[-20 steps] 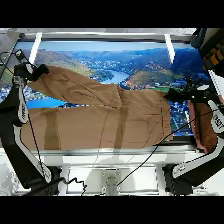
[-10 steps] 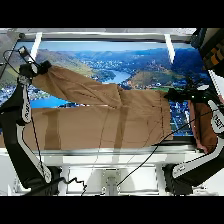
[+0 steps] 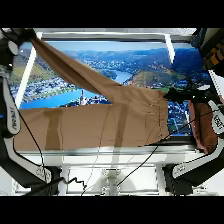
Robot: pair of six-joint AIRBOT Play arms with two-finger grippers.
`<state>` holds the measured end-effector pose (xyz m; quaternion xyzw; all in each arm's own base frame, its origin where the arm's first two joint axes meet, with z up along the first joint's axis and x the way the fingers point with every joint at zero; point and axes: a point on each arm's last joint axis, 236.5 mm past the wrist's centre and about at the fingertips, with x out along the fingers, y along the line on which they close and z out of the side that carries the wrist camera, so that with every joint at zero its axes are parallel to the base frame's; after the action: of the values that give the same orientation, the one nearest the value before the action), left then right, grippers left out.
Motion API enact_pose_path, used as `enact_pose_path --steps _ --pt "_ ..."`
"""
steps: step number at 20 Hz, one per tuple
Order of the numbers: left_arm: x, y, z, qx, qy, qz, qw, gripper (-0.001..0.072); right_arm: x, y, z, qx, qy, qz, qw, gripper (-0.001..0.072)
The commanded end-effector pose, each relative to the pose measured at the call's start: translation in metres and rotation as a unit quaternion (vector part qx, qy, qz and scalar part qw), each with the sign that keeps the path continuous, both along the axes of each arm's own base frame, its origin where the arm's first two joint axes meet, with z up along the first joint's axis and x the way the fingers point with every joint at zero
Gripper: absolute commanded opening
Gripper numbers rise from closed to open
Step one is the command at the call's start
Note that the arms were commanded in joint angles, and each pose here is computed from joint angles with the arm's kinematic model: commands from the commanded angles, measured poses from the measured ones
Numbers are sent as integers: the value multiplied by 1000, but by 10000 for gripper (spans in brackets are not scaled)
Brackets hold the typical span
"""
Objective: Fold the clothes and pants, and hang the long-sleeved shirts on hangers.
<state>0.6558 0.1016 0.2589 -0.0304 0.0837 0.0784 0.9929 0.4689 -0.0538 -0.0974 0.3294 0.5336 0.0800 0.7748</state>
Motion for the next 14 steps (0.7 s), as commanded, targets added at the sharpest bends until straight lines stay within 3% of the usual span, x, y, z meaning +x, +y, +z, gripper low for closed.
enact_pose_path --steps 1,3,5,10,12,14 --pt "-44 -8 57 21 0 -5 1000 19 8 0 26 2 -28 -9 1000 27" --pt "-77 0 20 45 124 4 991 19 8 0 30 -1 -33 -8 999 28" --pt "-124 23 -43 57 287 39 955 19 7 0 30 -2 -31 -6 1000 28" --pt "-240 63 -172 25 571 80 817 19 3 -4 25 -18 -24 3 1000 28" --pt "-285 64 -207 6 659 68 749 19 2 -5 24 -21 -22 5 1000 28" --pt "-311 64 -226 -14 706 65 705 19 1 -6 22 -25 -21 7 999 28"
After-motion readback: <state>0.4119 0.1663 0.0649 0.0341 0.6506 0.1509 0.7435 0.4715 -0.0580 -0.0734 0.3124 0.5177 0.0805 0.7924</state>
